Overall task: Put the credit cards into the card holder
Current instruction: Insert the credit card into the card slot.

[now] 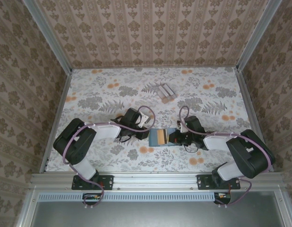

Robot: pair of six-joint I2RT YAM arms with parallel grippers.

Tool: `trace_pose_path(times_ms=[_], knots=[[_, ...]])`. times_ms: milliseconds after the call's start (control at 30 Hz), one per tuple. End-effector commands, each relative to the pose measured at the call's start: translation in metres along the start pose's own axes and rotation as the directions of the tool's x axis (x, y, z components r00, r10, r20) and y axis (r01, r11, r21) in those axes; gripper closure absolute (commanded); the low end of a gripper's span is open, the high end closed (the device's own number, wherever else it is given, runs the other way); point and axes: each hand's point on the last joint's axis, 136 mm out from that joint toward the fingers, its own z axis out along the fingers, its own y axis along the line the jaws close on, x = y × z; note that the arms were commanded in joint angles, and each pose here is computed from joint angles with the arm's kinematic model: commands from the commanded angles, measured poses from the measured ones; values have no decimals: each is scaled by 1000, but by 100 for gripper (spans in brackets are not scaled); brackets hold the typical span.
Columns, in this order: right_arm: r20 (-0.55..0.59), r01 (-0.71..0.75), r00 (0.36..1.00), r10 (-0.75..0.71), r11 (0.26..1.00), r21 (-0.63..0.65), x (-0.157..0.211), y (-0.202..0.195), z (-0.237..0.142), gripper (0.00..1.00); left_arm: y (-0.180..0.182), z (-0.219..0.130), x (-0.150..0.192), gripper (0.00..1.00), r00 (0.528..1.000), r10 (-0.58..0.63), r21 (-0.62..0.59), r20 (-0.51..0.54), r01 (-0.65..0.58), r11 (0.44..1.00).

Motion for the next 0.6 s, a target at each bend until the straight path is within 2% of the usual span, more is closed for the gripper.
trace_pose_path(times_ms=[0, 300, 567], knots=[[53, 6, 999, -5, 1000, -22, -12, 15, 0, 100, 2, 7, 7, 82, 998, -36, 11, -57, 37, 999], [24, -7, 1000, 7, 1000, 2, -6, 16, 13, 100, 2, 8, 10, 82, 997, -49, 16, -62, 50, 999], [60, -53, 997, 52, 999, 15, -3, 27, 23, 93, 5, 9, 12, 82, 995, -68, 7, -70, 68, 998]])
